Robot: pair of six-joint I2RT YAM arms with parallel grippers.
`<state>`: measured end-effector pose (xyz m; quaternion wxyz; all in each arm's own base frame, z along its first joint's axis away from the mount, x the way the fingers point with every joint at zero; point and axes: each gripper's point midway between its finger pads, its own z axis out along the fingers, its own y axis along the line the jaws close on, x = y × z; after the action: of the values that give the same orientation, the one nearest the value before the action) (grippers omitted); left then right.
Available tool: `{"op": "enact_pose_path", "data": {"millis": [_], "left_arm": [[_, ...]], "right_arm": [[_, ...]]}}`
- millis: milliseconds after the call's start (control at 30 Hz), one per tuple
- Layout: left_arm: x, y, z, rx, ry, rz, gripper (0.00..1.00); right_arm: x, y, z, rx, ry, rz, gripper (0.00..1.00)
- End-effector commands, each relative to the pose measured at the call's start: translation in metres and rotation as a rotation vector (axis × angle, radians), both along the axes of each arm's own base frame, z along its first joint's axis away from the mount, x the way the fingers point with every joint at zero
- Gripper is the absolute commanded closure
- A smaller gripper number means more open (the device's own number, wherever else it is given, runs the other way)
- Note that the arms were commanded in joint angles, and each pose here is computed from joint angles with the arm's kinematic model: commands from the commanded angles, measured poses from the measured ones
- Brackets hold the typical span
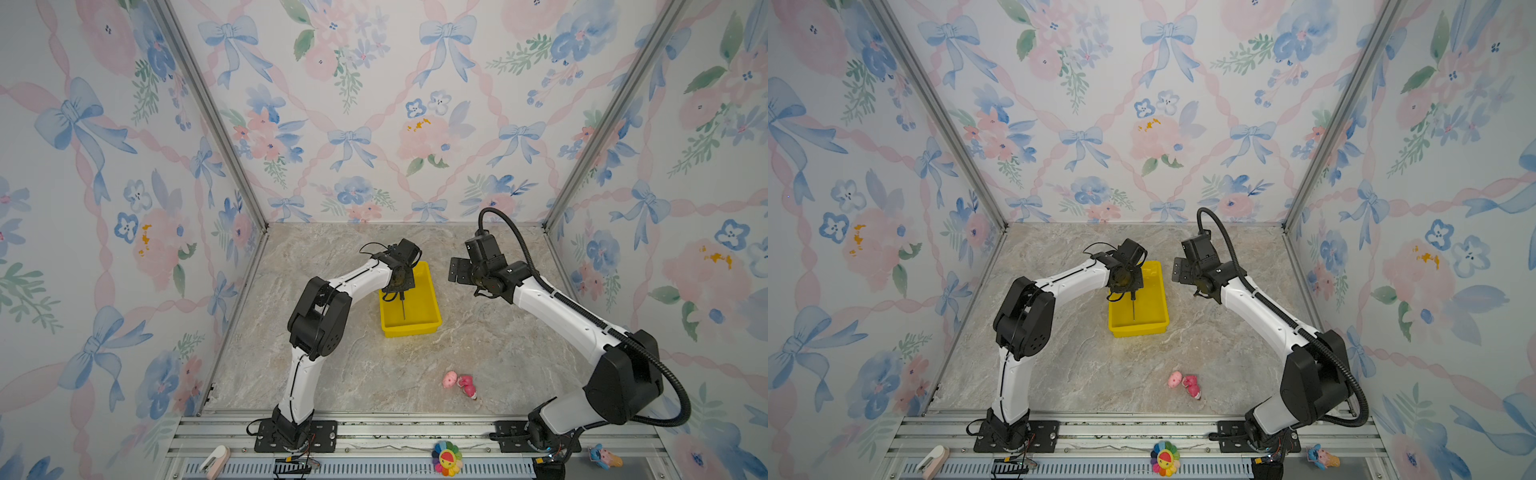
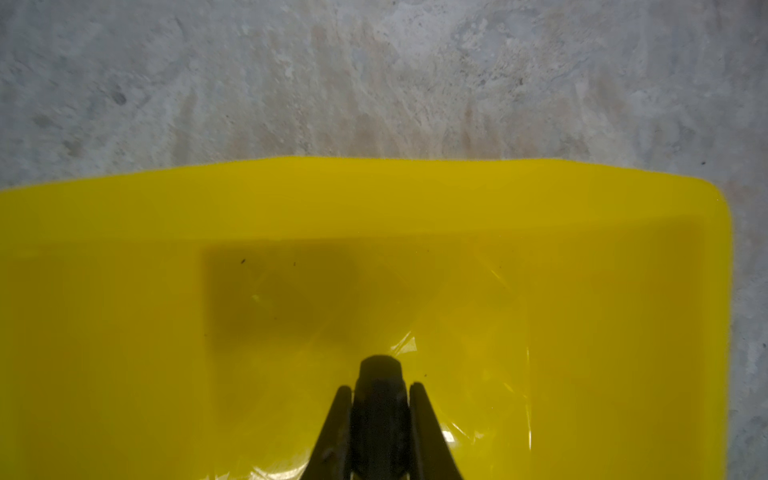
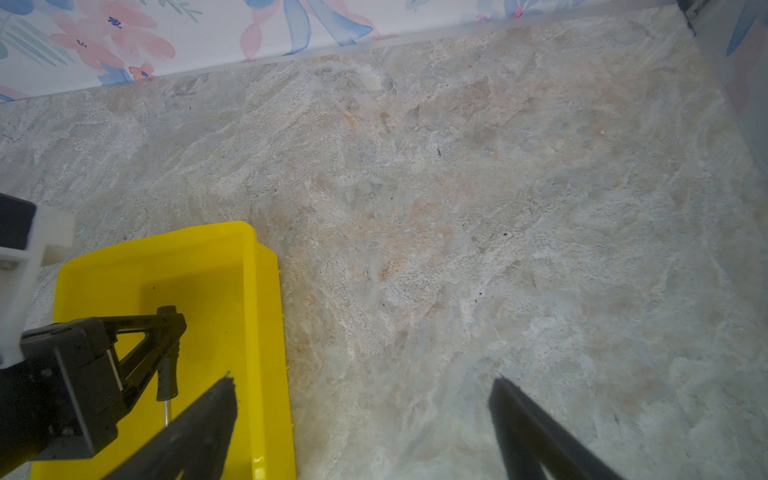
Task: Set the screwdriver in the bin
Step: 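Carry the screwdriver with the left gripper over the yellow bin, then lower the screwdriver into the bin and open the left gripper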
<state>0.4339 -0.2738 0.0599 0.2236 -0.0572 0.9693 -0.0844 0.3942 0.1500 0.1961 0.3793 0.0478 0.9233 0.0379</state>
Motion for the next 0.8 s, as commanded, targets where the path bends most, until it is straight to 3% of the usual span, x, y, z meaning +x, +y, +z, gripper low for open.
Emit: {"op": "enact_pose_path", "data": {"millis": [0, 500, 767], "left_arm": [[0.003, 0.002, -0.007, 0.022, 0.007, 0.032, 0.98], [-0.002, 0.001, -0.032, 0.065, 0.036, 0.046, 0.93], [-0.002, 0.001, -0.031, 0.063, 0.034, 0.051, 0.8]], "right_arm": [[-0.001, -0.006, -0.002, -0.01, 0.007, -0.02, 0.03], [-0.001, -0.015, -0.008, -0.01, 0.011, -0.045, 0.03], [-0.005, -0.025, -0.005, -0.017, 0.002, -0.066, 0.03]]}}
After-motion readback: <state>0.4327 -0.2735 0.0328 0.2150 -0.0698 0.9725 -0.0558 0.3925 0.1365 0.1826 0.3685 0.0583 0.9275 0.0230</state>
